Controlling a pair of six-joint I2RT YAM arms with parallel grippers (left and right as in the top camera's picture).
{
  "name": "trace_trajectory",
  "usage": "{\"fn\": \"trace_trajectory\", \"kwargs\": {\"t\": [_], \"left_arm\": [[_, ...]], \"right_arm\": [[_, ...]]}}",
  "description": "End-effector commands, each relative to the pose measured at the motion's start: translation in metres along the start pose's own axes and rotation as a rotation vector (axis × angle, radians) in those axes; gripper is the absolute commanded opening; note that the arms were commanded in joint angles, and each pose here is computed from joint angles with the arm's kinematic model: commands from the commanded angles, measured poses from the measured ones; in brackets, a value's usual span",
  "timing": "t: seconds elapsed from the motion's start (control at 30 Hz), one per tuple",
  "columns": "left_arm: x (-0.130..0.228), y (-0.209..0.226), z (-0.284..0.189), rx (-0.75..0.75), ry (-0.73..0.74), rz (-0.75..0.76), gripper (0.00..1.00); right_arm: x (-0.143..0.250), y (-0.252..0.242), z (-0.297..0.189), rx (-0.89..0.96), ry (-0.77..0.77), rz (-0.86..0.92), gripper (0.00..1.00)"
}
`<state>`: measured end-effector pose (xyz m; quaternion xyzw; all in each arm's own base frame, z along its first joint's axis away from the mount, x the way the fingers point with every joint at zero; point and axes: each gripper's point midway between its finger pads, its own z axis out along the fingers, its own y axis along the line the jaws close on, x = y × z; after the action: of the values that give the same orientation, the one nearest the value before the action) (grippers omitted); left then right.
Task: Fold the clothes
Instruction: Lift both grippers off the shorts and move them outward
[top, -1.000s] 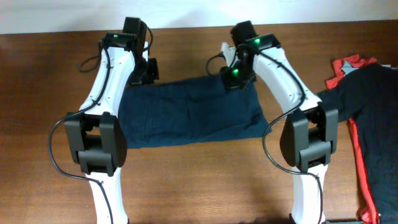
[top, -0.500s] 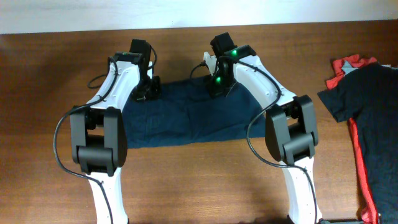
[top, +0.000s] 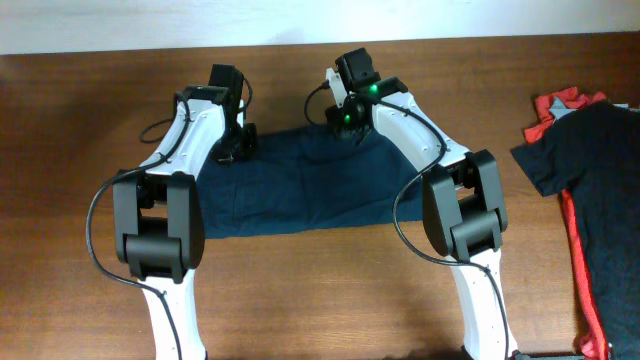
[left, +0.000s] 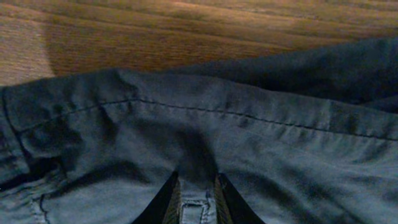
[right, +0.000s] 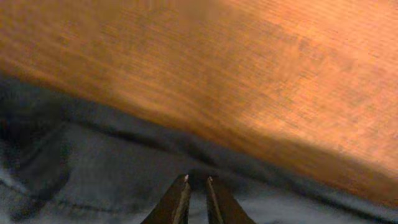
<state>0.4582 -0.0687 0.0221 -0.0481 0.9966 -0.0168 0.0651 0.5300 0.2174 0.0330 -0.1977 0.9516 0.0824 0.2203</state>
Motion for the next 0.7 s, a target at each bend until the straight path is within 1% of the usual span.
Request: {"fn": "trace_trajectory", "kwargs": {"t": [0.0, 0.07, 0.13, 0.17, 0.23, 0.27, 0.3, 0.4, 0.43, 0.47, 0.5, 0.53, 0.57, 0.6, 0.67], "left_arm": [[0.001, 0.001, -0.004, -0.013, -0.011, 0.017, 0.19], [0.002, 0.001, -0.004, -0.014, -0.007, 0.017, 0.19], [0.002, 0.002, -0.004, -0.015, -0.004, 0.017, 0.19], [0.002, 0.001, -0.004, -0.014, -0.005, 0.016, 0.19], [-0.001, 0.000, -0.008, -0.010, -0.022, 0.016, 0.20], [-0.007, -0.002, -0.016, -0.003, -0.048, 0.018, 0.20], [-0.014, -0.005, -0.028, 0.006, -0.081, 0.021, 0.24], [-0.027, -0.011, -0.054, 0.023, -0.149, 0.025, 0.30], [-0.030, -0.010, -0.064, 0.027, -0.171, 0.022, 0.37], [-0.030, -0.008, -0.068, 0.028, -0.177, 0.018, 0.40], [-0.029, -0.001, -0.074, 0.025, -0.176, -0.001, 0.47], [-0.027, 0.008, -0.077, 0.020, -0.165, -0.028, 0.57], [-0.025, 0.015, -0.078, 0.015, -0.154, -0.043, 0.63], [-0.020, 0.035, -0.077, -0.001, -0.121, -0.079, 0.70], [-0.012, 0.059, -0.076, -0.018, -0.079, -0.126, 0.73]], "right_arm": [[-0.028, -0.011, -0.025, 0.047, -0.075, 0.011, 0.25], [-0.045, -0.019, -0.061, 0.059, -0.096, 0.026, 0.27], [-0.049, -0.030, -0.090, 0.070, -0.086, 0.047, 0.27], [-0.045, -0.042, -0.111, 0.080, -0.061, 0.097, 0.27], [-0.035, -0.059, -0.129, 0.090, -0.017, 0.154, 0.27], [-0.020, -0.076, -0.138, 0.101, 0.036, 0.193, 0.27], [-0.007, -0.089, -0.140, 0.110, 0.077, 0.223, 0.27], [0.021, -0.116, -0.145, 0.125, 0.161, 0.291, 0.27], [0.034, -0.128, -0.148, 0.132, 0.200, 0.326, 0.28], [0.039, -0.133, -0.149, 0.134, 0.213, 0.338, 0.29], [0.050, -0.143, -0.151, 0.138, 0.241, 0.364, 0.29], [0.058, -0.150, -0.152, 0.140, 0.260, 0.380, 0.30], [0.066, -0.156, -0.152, 0.137, 0.279, 0.390, 0.33], [0.076, -0.165, -0.150, 0.137, 0.302, 0.412, 0.37], [0.090, -0.173, -0.144, 0.111, 0.328, 0.424, 0.38]]}}
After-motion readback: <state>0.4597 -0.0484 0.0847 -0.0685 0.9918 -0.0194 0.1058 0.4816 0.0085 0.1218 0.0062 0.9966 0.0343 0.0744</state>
